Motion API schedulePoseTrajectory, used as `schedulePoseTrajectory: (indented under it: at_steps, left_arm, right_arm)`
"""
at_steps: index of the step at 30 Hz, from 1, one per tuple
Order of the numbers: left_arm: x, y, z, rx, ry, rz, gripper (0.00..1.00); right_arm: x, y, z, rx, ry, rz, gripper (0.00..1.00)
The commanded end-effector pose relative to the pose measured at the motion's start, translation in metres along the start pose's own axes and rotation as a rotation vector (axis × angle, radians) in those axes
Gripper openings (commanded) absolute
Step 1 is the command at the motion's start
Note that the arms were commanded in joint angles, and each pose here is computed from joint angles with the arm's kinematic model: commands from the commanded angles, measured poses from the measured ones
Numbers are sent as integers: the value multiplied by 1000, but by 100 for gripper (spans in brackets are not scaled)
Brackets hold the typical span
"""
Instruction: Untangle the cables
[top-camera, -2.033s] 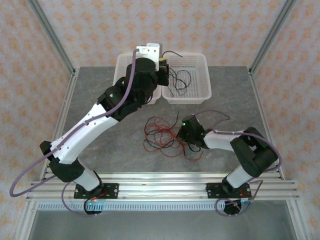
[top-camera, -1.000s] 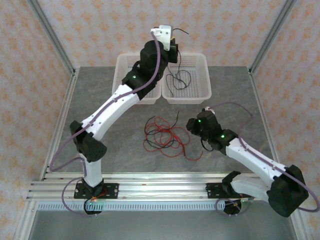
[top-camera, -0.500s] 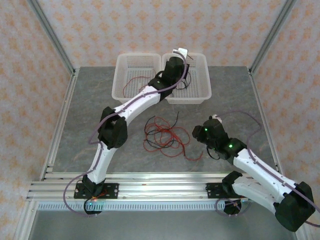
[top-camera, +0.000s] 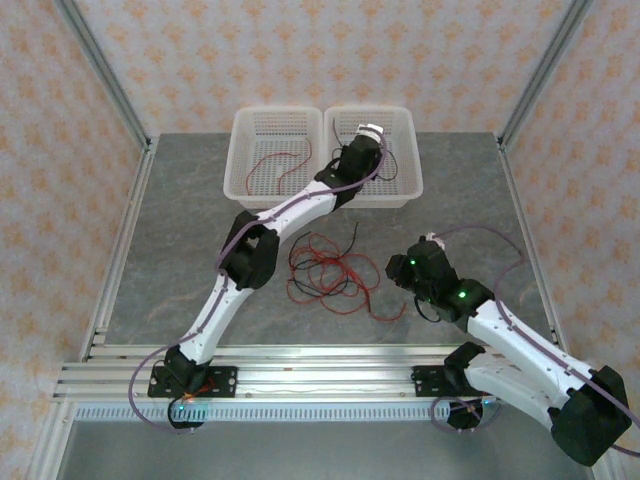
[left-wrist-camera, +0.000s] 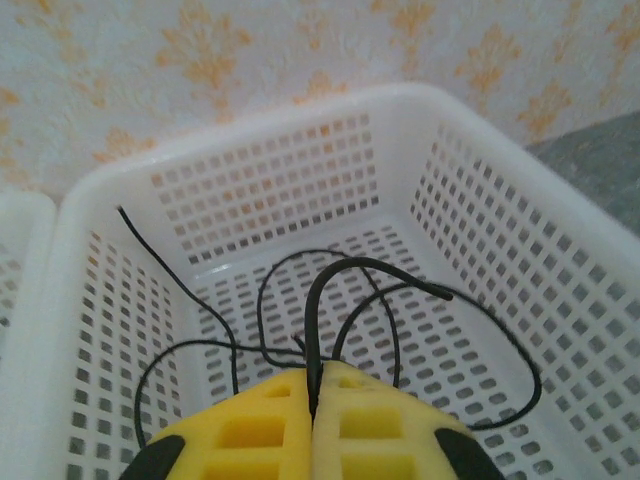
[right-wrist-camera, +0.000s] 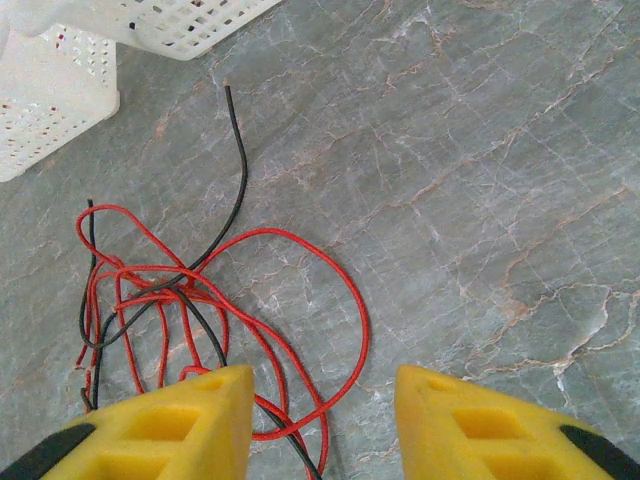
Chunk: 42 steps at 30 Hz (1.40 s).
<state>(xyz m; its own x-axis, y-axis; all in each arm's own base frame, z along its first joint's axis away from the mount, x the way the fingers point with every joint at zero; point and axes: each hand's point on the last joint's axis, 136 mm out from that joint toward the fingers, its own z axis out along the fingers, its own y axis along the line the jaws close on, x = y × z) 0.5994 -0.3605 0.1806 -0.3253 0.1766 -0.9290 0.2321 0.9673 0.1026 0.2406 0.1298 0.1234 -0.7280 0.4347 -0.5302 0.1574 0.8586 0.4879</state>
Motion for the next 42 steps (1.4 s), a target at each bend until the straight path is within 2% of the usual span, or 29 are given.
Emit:
schedulePoseTrajectory:
  at_steps: [1,3,5,11,17,27,33,42]
  left_arm:
    - [7,-2,6,14,31,15,19]
    - [12,-3,8,15,40,19,33]
    - [14,-3,10,16,43,24,42]
    - [6,-3,8,17,29,25,56]
    - [-24,5,-7,0,-17,10,75]
    - [-88,25,-62,14,-116,-63,94]
    - [-107,41,-108,34,-159,-130,95]
    - [-105,69,-194,108,-203,-303,93]
  right_arm:
    - [0,-4,0,22,-5,9,41]
    - [0,-5,1,27,-3,7,41]
    - [0,-4,1,28,-1,7,41]
    - [0,-3,4,30,6,5,41]
    - [-1,-1,6,33,11,-1,41]
    - [1,0,9,39,25,-3,41]
    - [5,-3,10,43,42,-1,41]
    - [18,1,10,26,89,-12,41]
